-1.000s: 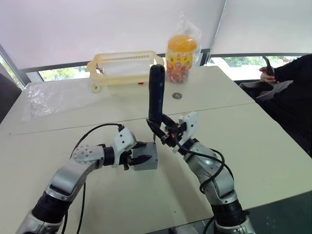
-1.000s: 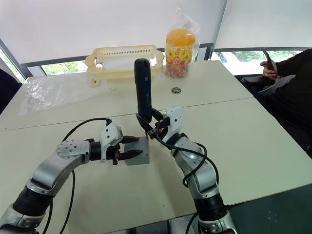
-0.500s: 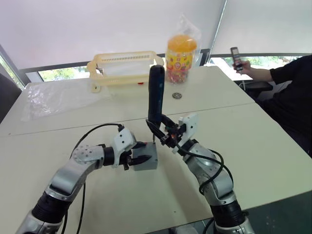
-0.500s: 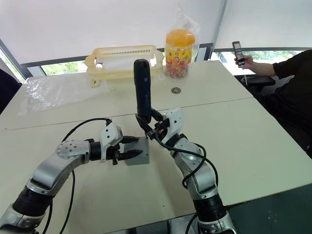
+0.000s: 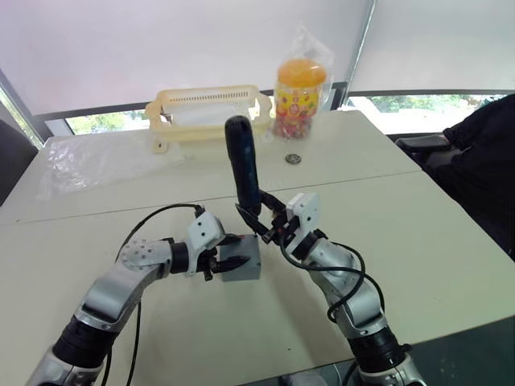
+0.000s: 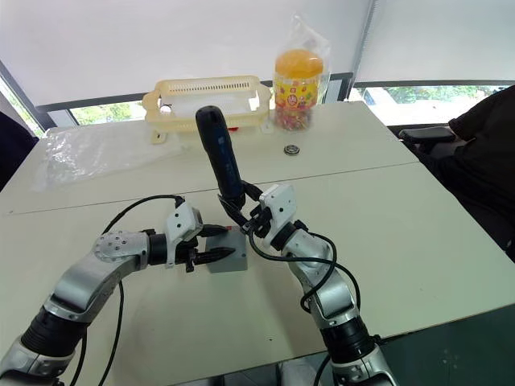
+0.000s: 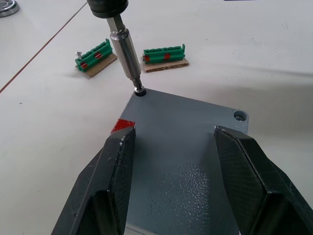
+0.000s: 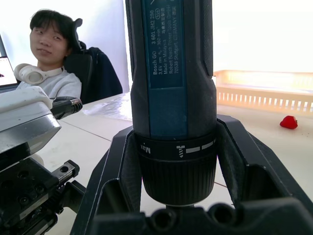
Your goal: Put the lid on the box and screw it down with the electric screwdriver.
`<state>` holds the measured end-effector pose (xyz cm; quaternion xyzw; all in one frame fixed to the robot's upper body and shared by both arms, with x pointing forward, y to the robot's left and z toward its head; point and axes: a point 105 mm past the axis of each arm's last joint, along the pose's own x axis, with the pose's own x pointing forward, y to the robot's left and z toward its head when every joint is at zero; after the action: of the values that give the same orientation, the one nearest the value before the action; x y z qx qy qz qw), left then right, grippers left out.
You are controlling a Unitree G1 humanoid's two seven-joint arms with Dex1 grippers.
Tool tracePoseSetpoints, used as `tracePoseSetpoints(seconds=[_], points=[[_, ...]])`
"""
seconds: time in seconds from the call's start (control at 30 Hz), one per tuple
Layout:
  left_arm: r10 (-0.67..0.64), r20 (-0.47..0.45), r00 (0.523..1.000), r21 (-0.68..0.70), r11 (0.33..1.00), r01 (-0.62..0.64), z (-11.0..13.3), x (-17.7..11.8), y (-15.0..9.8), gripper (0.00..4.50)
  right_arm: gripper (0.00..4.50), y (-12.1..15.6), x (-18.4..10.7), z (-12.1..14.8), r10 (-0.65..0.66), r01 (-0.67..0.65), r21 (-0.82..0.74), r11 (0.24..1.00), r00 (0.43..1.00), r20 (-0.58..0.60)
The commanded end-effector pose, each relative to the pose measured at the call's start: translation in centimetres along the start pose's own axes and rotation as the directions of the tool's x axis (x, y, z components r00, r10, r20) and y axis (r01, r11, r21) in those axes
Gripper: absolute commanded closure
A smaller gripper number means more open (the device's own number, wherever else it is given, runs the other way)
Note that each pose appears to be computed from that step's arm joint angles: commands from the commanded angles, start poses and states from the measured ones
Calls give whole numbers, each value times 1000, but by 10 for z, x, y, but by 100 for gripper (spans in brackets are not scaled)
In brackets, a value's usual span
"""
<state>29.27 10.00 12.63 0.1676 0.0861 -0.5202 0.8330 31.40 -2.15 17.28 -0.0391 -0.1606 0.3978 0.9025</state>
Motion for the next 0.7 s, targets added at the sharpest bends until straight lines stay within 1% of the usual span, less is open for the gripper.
tracePoseSetpoints(seconds=[0.03,0.3,0.43,0.57,0.7], points=[[5,-61,998,-21,1000,-6,-15,-1,-2,193,273,2,-12,-27,-3,14,101,995,995,-104],[-1,-59,998,-19,1000,0,-14,0,-3,193,273,14,-10,-17,24,-13,165,986,998,-61],[-2,-58,998,-19,1000,0,-14,0,-3,193,273,17,-10,-22,31,-19,165,986,997,-74],[-1,-60,998,-19,1000,0,-15,0,-3,193,273,14,-9,-30,23,-9,142,990,995,-96],[6,-62,998,-20,1000,-8,-15,-1,-2,193,273,20,-5,-32,64,-52,132,990,994,-93]])
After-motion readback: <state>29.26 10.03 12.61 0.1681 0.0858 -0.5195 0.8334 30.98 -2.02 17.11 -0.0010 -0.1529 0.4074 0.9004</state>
